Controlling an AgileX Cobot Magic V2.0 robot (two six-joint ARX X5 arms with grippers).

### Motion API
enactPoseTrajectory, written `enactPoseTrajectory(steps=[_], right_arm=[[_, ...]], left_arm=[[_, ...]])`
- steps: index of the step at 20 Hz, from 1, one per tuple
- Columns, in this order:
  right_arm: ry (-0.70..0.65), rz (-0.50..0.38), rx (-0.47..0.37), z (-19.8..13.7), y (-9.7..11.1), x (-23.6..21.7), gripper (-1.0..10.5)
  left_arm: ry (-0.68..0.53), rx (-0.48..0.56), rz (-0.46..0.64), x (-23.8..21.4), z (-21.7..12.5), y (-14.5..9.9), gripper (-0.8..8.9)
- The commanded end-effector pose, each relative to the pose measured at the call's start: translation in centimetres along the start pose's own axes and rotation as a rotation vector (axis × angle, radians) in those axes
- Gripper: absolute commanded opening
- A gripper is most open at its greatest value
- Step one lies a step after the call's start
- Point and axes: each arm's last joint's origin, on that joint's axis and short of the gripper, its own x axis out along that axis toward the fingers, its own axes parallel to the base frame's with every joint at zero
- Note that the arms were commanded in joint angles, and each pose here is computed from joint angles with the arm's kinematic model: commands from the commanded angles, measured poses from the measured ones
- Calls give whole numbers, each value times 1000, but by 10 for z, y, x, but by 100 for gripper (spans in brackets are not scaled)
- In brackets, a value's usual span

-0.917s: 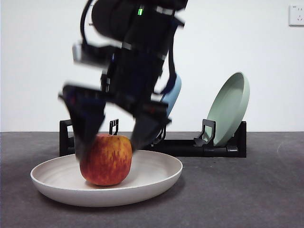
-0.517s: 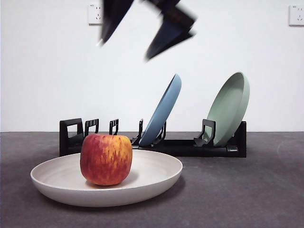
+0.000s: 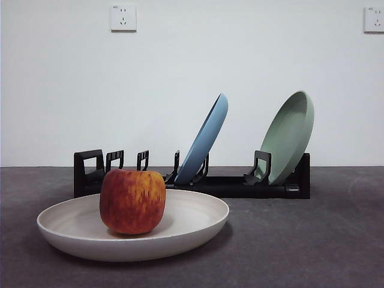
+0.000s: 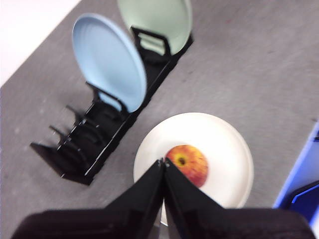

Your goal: Take the yellow plate from the plate rack,put the plate on the table,take the apple from the table,put the apple in the plate

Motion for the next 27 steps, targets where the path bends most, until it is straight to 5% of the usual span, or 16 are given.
enactPoseTrajectory(steps=[1,8,16,20,22,27], right_arm=[[-29,-44,17,-3,-10,-11,-16],[-152,-128,95,-51,-24,-5,-16],[-232,-112,231,-141,-20,48,-16],[-182,-116,259,-151,-21,58,-1],[-160,-110,345,-153,-21,59,3],[-160,-111,347,-153,-21,59,3]], left_arm=[[-4,-62,39,13,4,9,-13],[-96,-287,251,30,-28,44,-13],[-237,-572,370,28,-123,29,-13],[-280,-587,376,15,-130,26,-5],[-255,-583,374,17,-132,26,-2],[-227,-577,368,21,-132,25,-2]])
